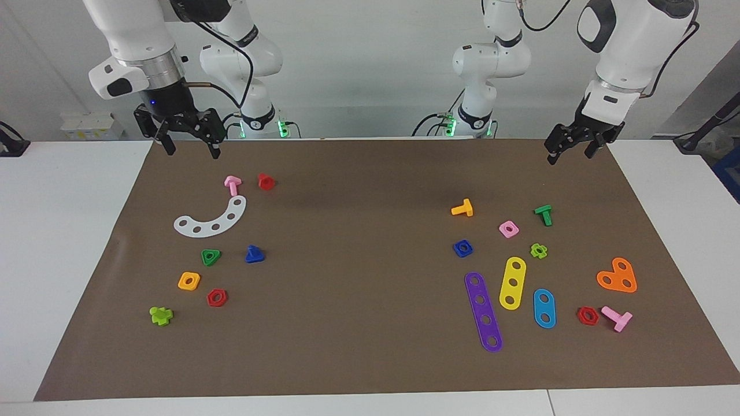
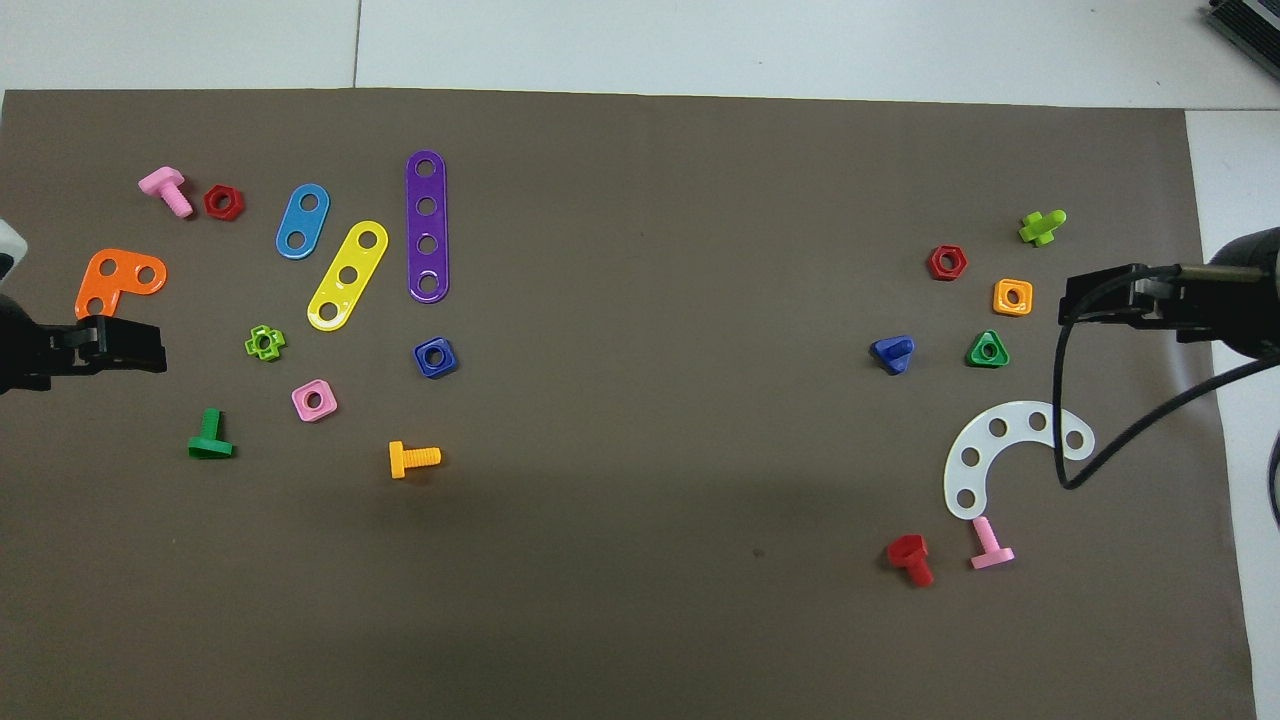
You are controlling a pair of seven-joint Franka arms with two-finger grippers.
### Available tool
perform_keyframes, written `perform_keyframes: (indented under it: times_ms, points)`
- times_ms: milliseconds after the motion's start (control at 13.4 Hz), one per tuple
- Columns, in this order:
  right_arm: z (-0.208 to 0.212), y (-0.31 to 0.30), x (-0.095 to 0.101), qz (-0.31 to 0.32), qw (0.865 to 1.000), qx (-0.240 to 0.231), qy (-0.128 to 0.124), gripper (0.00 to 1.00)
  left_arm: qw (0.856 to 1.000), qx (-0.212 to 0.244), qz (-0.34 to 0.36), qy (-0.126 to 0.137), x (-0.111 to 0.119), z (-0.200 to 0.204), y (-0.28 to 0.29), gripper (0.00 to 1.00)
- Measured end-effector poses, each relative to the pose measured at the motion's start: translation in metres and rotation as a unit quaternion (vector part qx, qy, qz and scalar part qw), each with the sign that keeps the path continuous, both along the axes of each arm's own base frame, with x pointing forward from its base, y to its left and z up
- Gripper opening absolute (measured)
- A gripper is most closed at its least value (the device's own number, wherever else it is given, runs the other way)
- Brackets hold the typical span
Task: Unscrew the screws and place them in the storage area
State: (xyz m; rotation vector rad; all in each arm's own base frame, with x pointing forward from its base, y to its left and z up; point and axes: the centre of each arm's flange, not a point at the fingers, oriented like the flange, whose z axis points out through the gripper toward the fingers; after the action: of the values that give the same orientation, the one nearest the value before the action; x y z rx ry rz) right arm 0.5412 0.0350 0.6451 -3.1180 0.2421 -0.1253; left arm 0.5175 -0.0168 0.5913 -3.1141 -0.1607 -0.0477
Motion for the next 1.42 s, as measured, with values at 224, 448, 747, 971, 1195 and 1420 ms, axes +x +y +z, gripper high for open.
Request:
perform_keyframes:
  times_ms: [224, 448, 747, 971, 1195, 1420]
  points:
    - [-0.0043, 0.0027, 0.0052, 0.002, 1.0, 0.0, 0.021, 1.0, 1.0, 0.0, 0.0, 0.0, 0.0, 0.0, 0.0, 1.0]
    - [-0.0067, 0.0027, 0.0039, 0.002, 1.0, -0.001, 0.03, 1.0, 1.0, 0.0, 0.0, 0.0, 0.0, 0.0, 0.0, 1.0]
    - [-0.0068, 0.0028, 0.0039, 0.002, 1.0, -0.001, 0.03, 1.0, 1.0, 0.0, 0.0, 0.0, 0.0, 0.0, 0.0, 1.0]
    - [-0.0067, 0.0029, 0.0039, 0.003, 1.0, -0.001, 0.03, 1.0, 1.0, 0.0, 0.0, 0.0, 0.0, 0.0, 0.0, 1.0]
    - [-0.0066, 0.0037, 0.0038, 0.003, 1.0, 0.0, 0.03, 1.0, 1.0, 0.0, 0.0, 0.0, 0.0, 0.0, 0.0, 1.0]
    - [-0.0066, 0.004, 0.0037, 0.004, 1.0, 0.0, 0.03, 1.0, 1.0, 0.0, 0.0, 0.0, 0.0, 0.0, 0.0, 1.0]
